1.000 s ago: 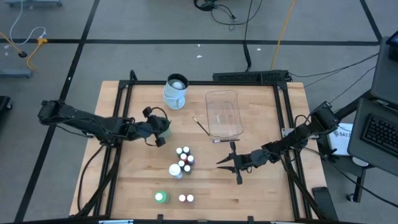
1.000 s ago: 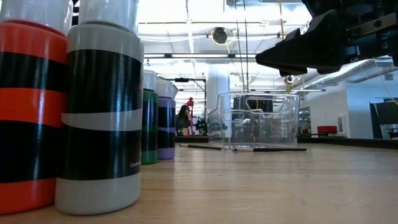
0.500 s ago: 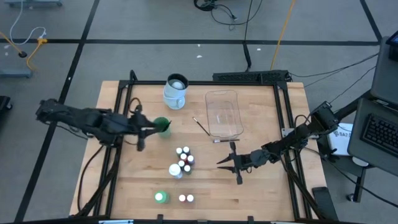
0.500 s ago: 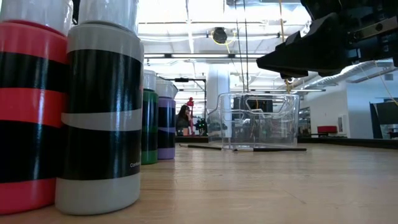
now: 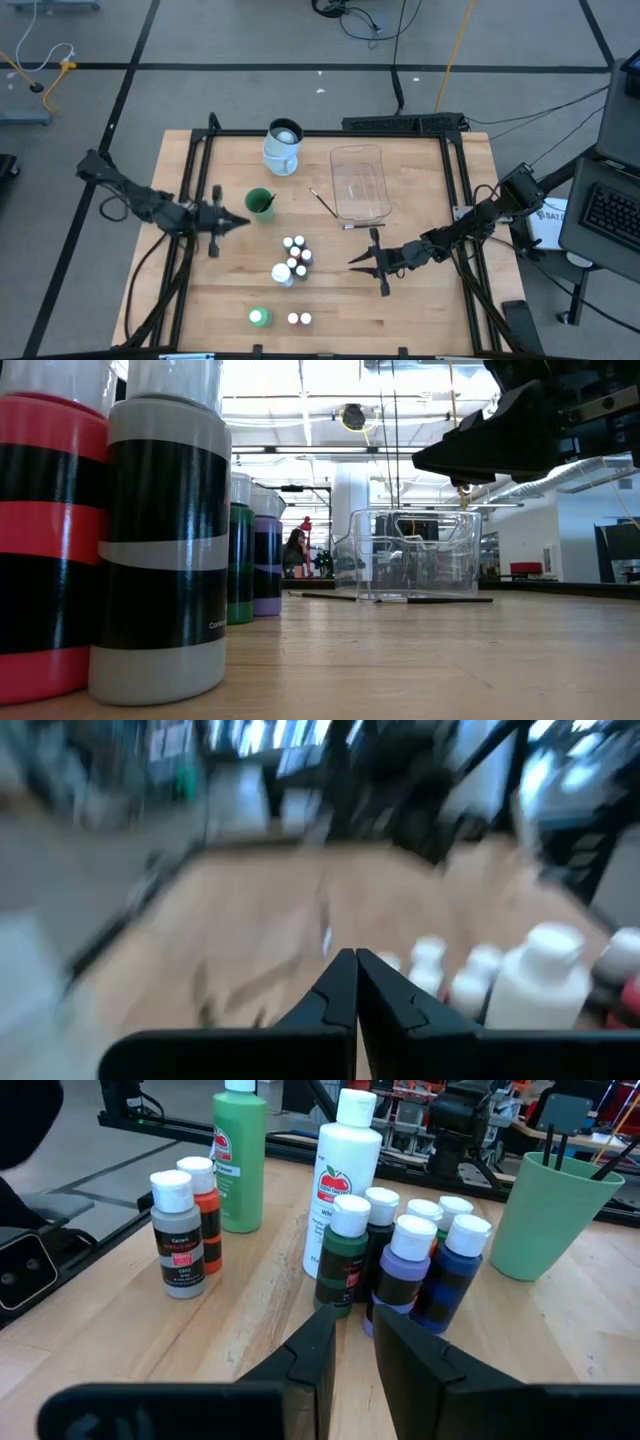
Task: Pick & Place Paint Supplies
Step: Put the silver paintbrush into the green cup
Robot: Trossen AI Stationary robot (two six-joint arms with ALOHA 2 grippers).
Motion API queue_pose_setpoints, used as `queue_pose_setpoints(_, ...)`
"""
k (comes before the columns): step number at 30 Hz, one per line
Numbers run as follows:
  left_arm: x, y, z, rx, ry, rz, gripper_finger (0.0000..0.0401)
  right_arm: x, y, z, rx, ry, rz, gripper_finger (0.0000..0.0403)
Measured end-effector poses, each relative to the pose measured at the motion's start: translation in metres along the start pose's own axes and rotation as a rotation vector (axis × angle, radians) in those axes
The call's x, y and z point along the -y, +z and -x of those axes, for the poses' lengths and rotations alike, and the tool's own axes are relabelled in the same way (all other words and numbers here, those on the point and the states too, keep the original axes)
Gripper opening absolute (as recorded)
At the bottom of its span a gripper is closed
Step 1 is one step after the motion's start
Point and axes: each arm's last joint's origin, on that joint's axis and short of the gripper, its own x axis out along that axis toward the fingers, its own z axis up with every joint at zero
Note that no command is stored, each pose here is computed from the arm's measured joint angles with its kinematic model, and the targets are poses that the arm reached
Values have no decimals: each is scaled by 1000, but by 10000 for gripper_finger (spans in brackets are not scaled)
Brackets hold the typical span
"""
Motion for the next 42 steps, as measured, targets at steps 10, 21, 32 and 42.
queue_pose_setpoints(10,16,-43,-2,347,2,-241,1,2,8,-1,71,-1,-26,26)
queue_pose_setpoints(21,19,-39,0,355,-24,-261,2,12,-13,-4,-161,-271,-142,1)
queue_pose_setpoints(32,19,-39,1,360,-20,-274,8,47,-27,-8,-264,-381,-262,1)
queue_pose_setpoints(42,19,-39,1,359,-22,-260,12,57,-27,-8,-260,-459,-229,0)
